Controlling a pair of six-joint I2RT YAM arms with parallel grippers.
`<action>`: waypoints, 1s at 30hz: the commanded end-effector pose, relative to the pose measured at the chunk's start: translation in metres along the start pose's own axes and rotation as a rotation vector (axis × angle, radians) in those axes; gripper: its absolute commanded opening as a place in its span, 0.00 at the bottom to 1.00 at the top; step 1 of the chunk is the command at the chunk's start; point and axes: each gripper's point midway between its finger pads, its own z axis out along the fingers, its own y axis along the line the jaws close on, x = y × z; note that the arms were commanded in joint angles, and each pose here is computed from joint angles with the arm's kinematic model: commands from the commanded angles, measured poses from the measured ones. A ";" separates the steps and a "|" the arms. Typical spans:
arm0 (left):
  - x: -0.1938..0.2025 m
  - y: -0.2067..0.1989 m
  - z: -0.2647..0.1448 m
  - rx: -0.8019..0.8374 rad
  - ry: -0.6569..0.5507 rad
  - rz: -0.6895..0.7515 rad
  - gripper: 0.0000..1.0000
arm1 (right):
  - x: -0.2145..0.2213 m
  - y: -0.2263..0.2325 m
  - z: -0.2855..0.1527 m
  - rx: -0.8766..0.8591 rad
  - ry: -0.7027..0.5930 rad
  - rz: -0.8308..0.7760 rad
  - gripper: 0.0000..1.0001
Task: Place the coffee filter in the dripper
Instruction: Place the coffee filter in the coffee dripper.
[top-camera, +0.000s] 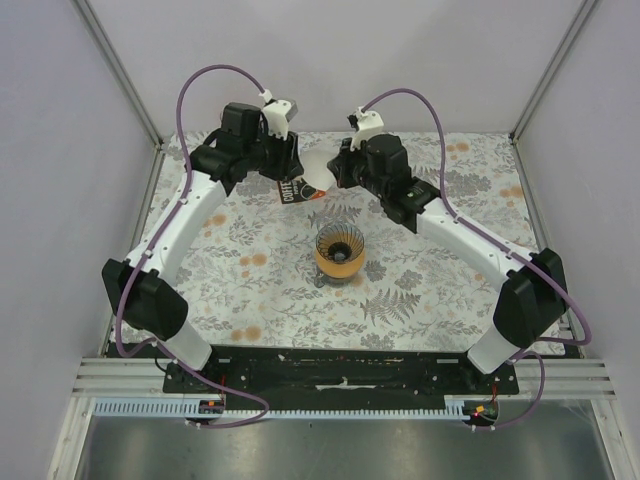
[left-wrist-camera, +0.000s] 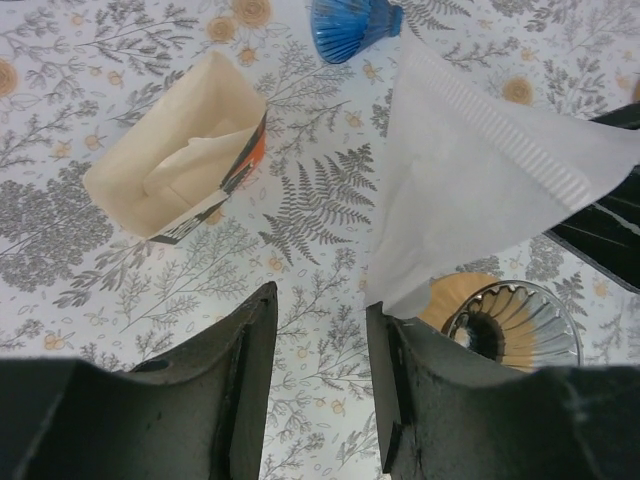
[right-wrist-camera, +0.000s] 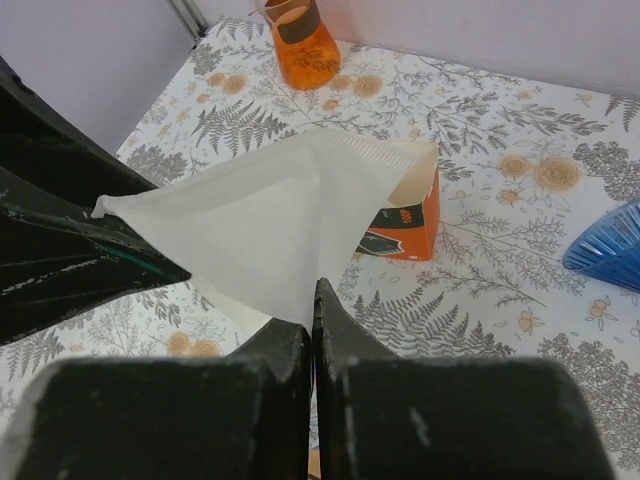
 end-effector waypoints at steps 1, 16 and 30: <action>-0.023 -0.024 -0.007 0.111 -0.092 -0.022 0.47 | -0.044 0.021 -0.014 -0.095 -0.092 0.058 0.00; -0.021 0.025 -0.013 -0.148 -0.096 0.056 0.02 | -0.051 -0.029 -0.031 0.115 -0.137 -0.022 0.00; -0.012 -0.043 -0.035 0.215 -0.032 0.086 0.62 | -0.032 -0.020 -0.043 0.062 0.070 -0.139 0.00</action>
